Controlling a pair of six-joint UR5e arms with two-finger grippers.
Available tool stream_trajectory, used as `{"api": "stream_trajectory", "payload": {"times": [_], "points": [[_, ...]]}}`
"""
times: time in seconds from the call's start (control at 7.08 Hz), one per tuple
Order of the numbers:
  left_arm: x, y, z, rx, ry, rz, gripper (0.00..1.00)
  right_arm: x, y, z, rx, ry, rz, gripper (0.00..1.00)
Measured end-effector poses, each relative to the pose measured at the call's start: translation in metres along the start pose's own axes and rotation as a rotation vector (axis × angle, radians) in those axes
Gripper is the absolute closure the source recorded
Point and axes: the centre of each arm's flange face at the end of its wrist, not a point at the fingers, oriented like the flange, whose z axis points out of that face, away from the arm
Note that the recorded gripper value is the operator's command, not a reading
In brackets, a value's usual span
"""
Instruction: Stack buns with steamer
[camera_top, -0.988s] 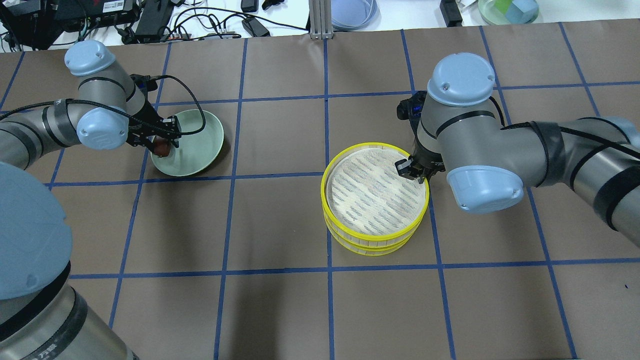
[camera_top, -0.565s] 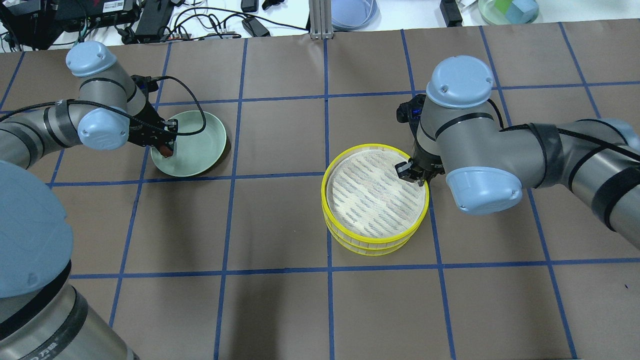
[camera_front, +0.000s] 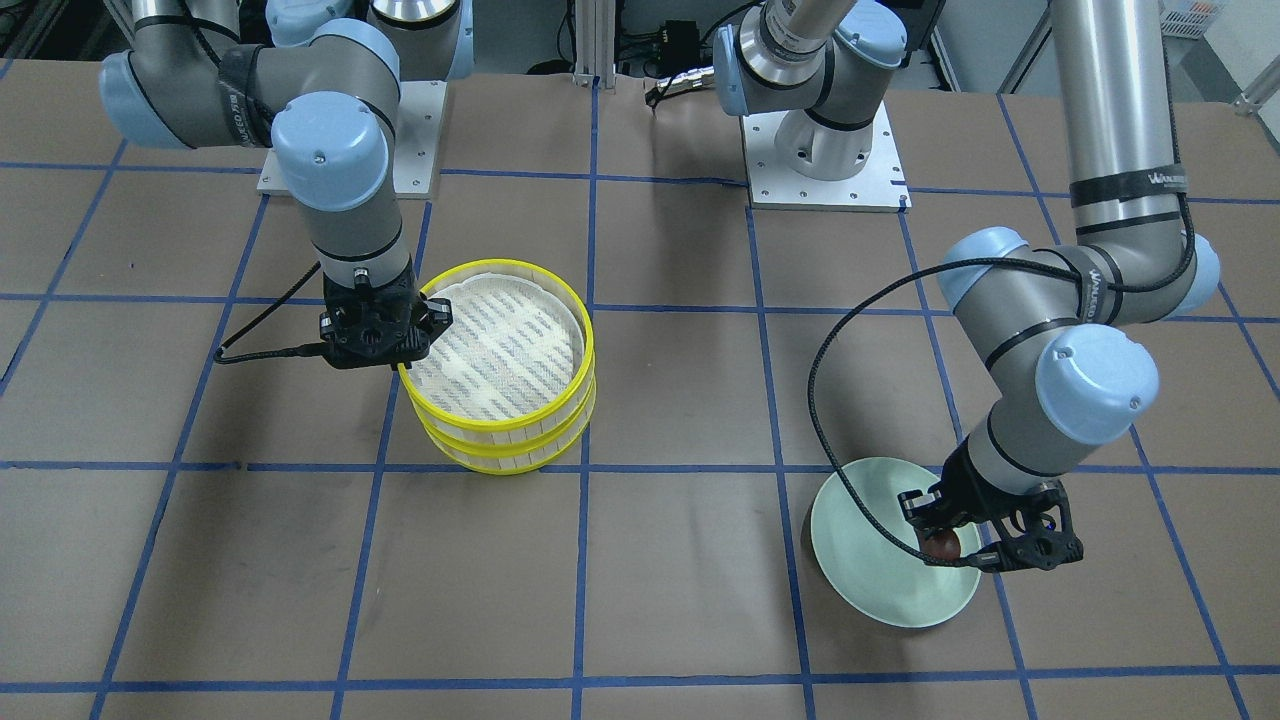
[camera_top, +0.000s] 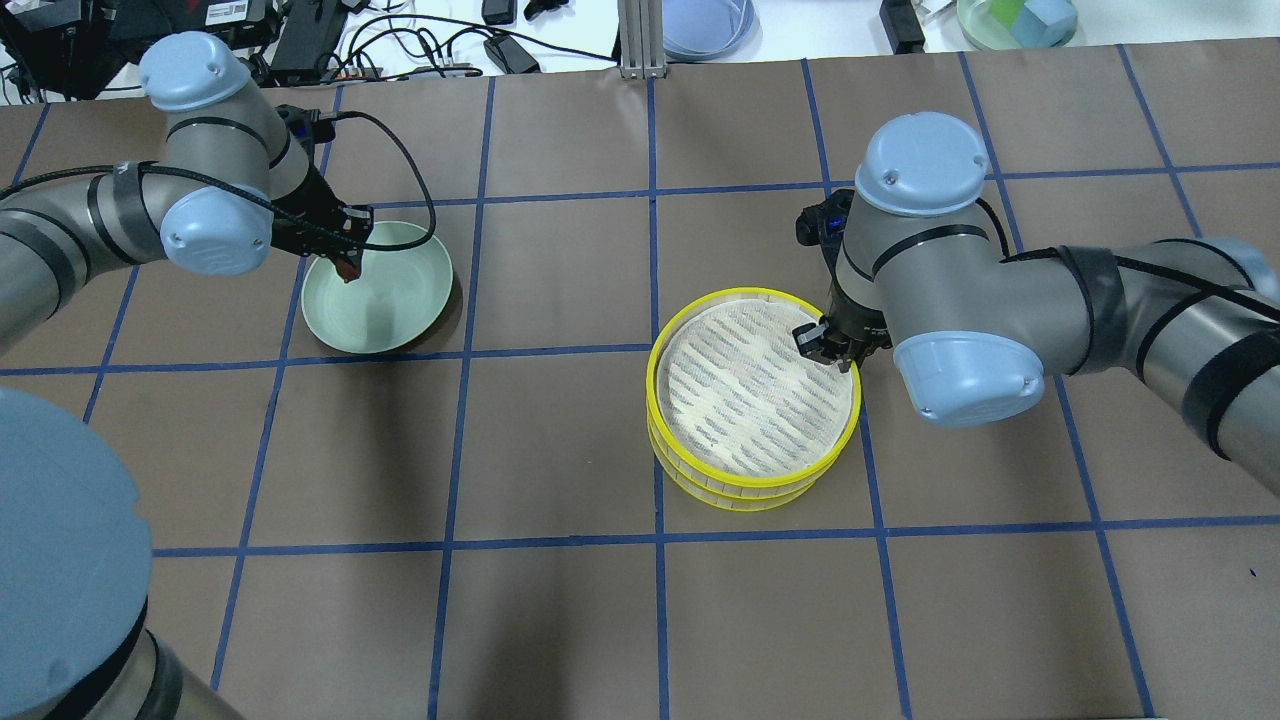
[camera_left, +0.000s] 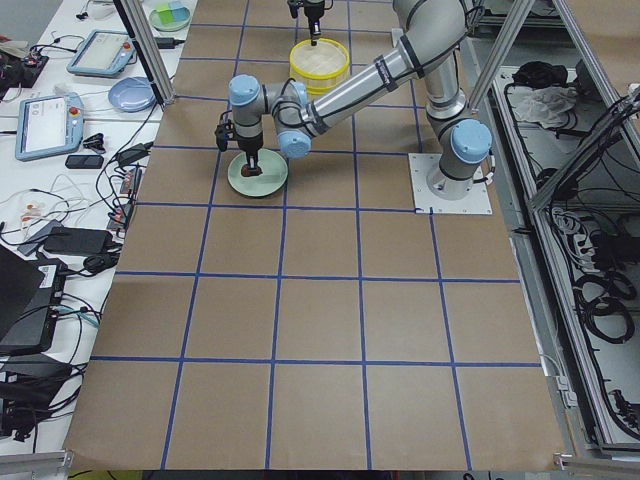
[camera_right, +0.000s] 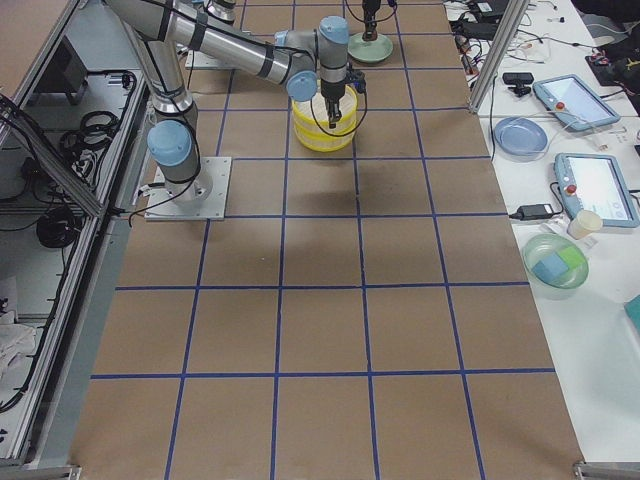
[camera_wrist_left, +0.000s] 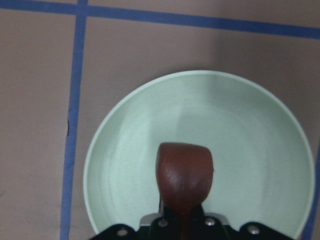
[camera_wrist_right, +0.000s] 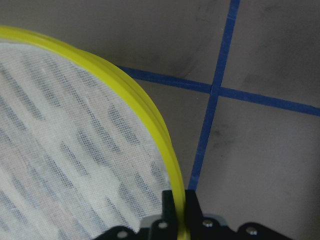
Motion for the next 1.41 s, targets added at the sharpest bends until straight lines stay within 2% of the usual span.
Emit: {"api": "stream_trajectory", "payload": {"times": [0.42, 0.71, 0.85, 1.13, 1.41], "points": [[0.060, 0.032, -0.066, 0.005, 0.011, -0.001, 0.81, 0.005, -0.004, 0.001, 0.005, -0.001, 0.013, 1.00], [0.098, 0.060, -0.101, 0.004, 0.015, -0.019, 0.82, 0.006, -0.006, 0.004, -0.001, 0.000, 0.012, 0.10], [0.115, 0.075, -0.114, 0.002, 0.017, -0.031, 0.82, 0.007, -0.005, 0.004, -0.006, 0.007, 0.012, 0.05], [0.151, 0.104, -0.131, 0.000, 0.022, -0.067, 0.83, 0.008, -0.005, 0.004, -0.011, 0.020, 0.014, 0.04], [0.194, 0.132, -0.139, -0.003, 0.032, -0.104, 0.84, 0.011, -0.014, -0.016, 0.027, 0.023, 0.019, 0.02]]}}
